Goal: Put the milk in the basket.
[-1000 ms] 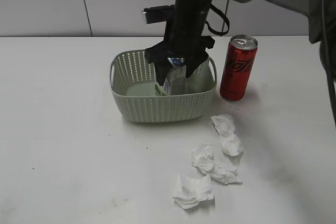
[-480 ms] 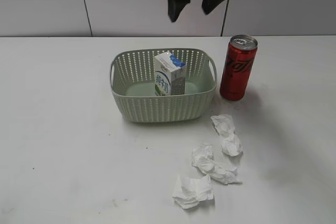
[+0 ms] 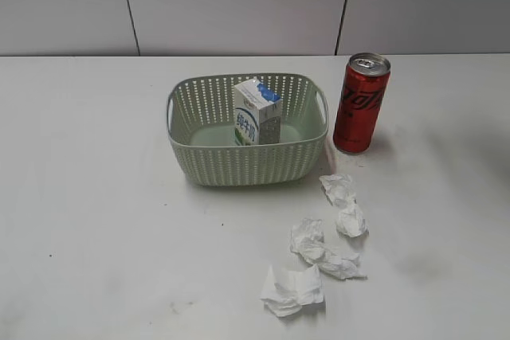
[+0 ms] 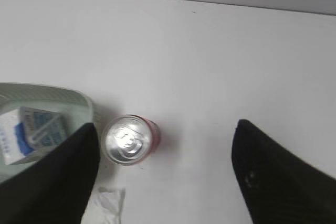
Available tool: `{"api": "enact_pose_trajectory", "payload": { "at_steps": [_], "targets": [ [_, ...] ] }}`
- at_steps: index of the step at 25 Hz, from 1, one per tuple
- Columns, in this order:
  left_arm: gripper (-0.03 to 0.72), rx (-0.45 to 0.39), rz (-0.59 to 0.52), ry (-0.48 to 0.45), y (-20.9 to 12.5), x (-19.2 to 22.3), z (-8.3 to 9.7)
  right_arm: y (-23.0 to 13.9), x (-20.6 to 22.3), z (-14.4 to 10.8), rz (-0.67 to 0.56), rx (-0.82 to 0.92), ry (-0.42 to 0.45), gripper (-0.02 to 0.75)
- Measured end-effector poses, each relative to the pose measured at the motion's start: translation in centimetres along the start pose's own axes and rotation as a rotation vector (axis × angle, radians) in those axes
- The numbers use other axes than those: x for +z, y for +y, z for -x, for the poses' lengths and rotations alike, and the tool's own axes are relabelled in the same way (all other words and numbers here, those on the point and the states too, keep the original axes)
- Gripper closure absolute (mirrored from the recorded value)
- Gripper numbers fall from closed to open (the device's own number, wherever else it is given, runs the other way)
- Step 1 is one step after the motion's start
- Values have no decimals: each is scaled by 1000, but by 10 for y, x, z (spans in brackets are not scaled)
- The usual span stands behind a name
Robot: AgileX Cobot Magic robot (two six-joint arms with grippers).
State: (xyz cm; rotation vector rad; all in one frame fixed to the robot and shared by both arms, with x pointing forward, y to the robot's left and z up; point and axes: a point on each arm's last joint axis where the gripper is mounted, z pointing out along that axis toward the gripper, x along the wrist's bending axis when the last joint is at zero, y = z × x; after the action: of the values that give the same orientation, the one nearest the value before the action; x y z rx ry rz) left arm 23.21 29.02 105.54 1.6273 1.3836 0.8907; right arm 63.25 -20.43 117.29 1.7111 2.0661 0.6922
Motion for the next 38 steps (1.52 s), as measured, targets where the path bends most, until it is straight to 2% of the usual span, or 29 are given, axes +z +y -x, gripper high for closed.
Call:
{"api": "enact_pose_trajectory", "payload": {
  "at_steps": [5, 8, 13, 20, 23, 30, 38],
  "targets": [
    [453, 0, 0, 0, 0, 0, 0, -32, -3, 61, -91, 131, -90, 142],
    [453, 0, 0, 0, 0, 0, 0, -57, -12, 78, -142, 146, -129, 142],
    [453, 0, 0, 0, 0, 0, 0, -106, -43, 70, -183, 122, -122, 142],
    [453, 0, 0, 0, 0, 0, 0, -199, -84, 52, -176, 98, -120, 142],
    [453, 0, 0, 0, 0, 0, 0, -230, -99, 47, -118, 94, -125, 144],
    [453, 0, 0, 0, 0, 0, 0, -290, -105, 38, -20, 84, -133, 144],
    [453, 0, 0, 0, 0, 0, 0, -340, -108, 31, 103, 71, -143, 144]
  ]
}}
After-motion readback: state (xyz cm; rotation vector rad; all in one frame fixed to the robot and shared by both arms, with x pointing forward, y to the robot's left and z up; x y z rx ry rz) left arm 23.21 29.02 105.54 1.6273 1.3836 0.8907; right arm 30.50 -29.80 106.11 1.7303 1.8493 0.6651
